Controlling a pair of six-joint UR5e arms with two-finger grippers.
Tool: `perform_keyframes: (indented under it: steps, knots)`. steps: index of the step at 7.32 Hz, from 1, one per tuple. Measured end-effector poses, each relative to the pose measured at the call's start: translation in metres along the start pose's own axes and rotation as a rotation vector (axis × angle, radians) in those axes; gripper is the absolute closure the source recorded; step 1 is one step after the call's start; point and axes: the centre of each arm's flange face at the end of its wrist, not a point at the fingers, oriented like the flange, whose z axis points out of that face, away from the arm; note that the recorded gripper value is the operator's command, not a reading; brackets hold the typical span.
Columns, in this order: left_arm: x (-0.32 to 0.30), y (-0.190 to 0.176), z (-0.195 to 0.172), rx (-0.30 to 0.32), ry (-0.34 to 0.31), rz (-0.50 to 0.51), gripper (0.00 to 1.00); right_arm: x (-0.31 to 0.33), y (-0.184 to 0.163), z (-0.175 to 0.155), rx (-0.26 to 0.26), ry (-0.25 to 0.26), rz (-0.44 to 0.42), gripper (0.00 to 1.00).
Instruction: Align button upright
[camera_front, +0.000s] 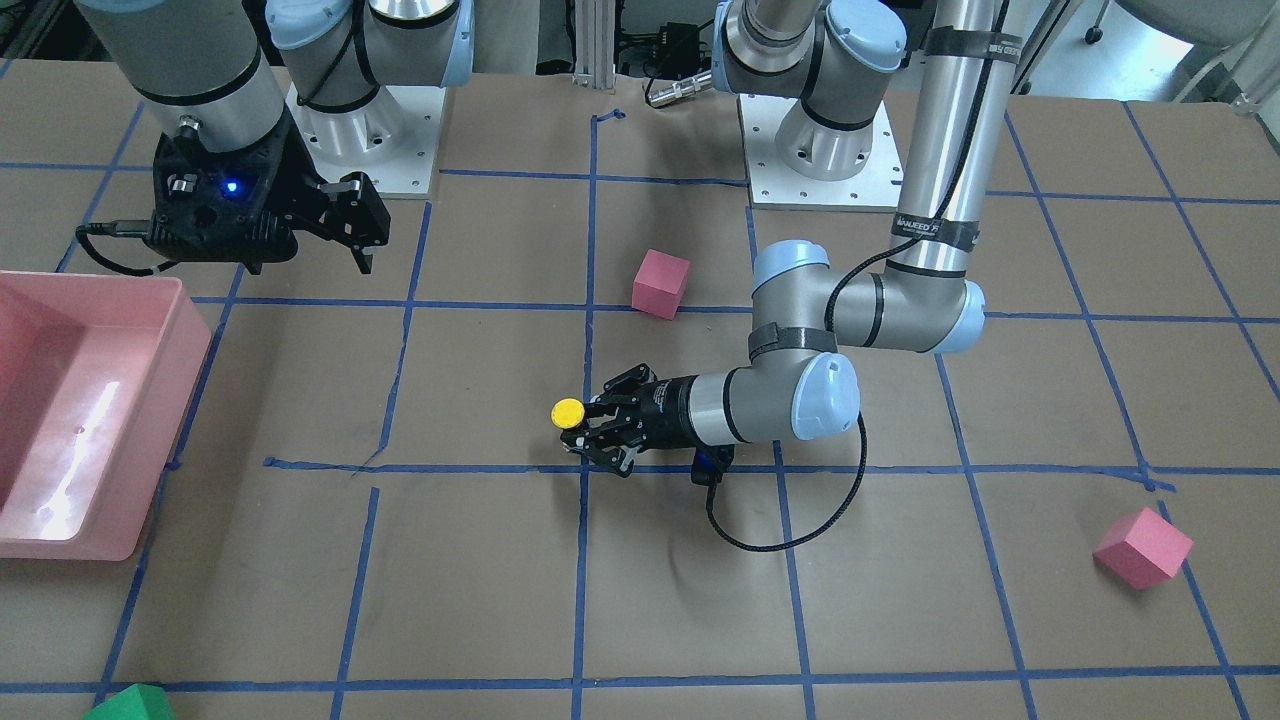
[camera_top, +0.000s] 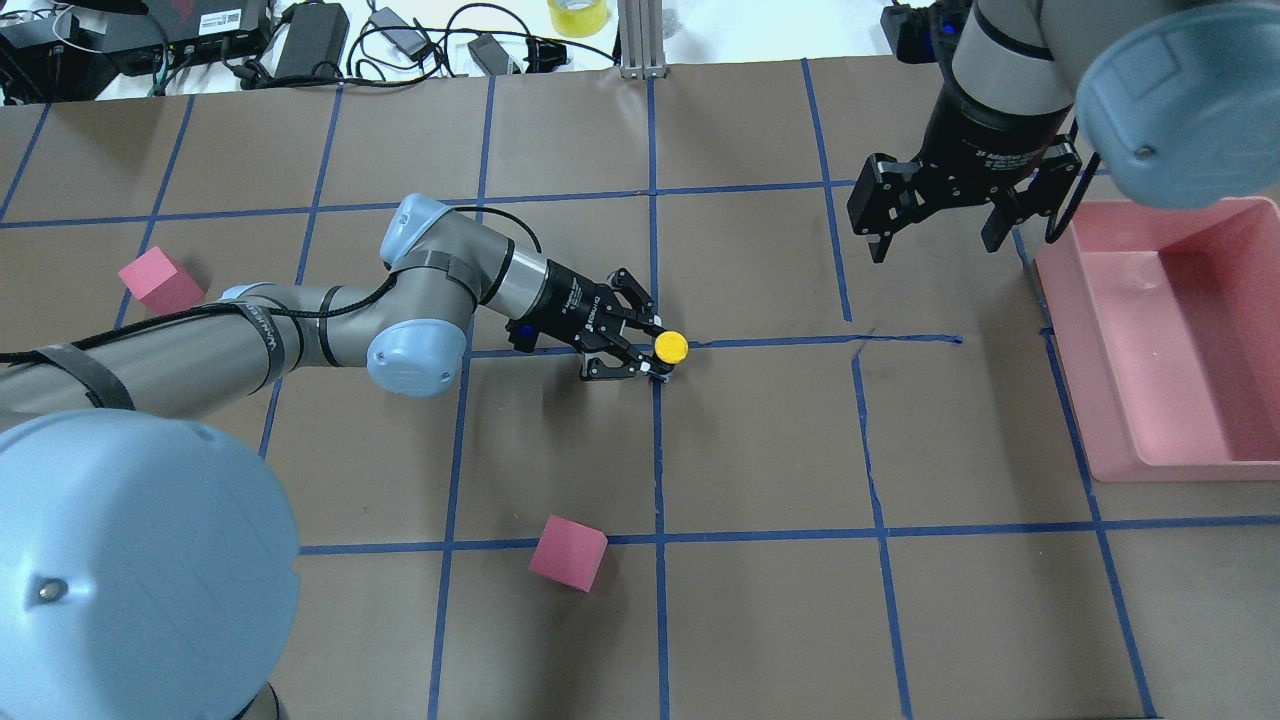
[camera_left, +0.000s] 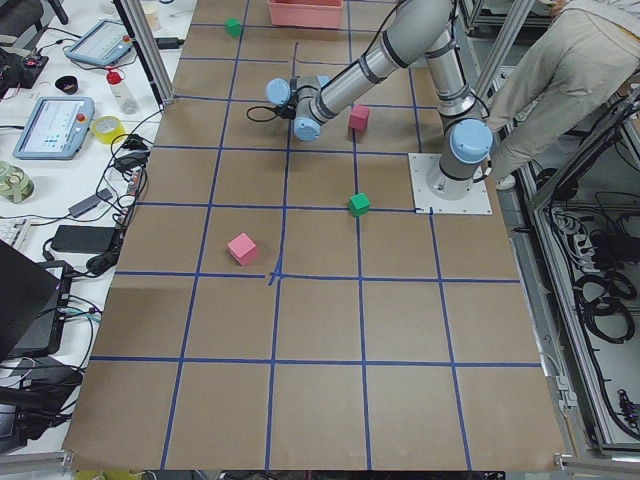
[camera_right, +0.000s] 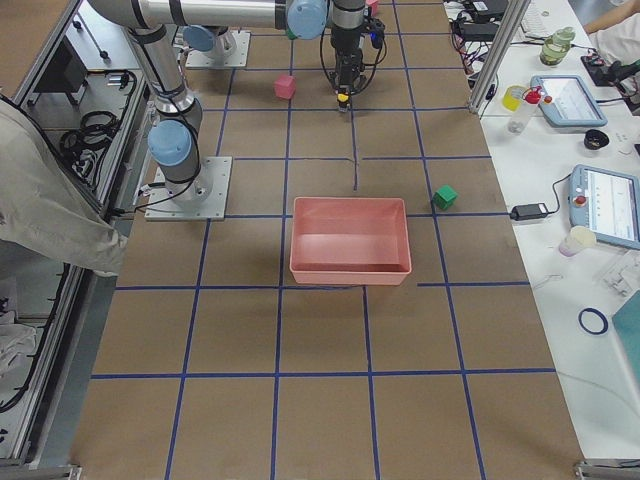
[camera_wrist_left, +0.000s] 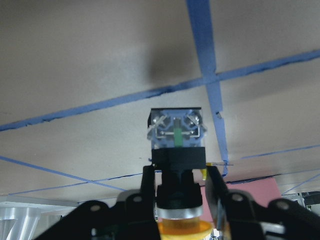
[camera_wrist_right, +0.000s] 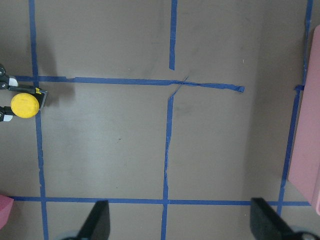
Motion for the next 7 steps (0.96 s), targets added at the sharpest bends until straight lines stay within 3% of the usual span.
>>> perform_keyframes:
  steps: [3, 7]
  knots:
    - [0.003, 0.0, -0.004, 0.03, -0.001, 0.018, 0.0, 0.0, 0.0, 0.001, -0.002, 0.0, 0.0, 0.0]
    - [0.027, 0.012, -0.079, 0.283, 0.042, 0.103, 0.0, -0.001, 0.001, 0.001, -0.001, -0.01, 0.0, 0.0]
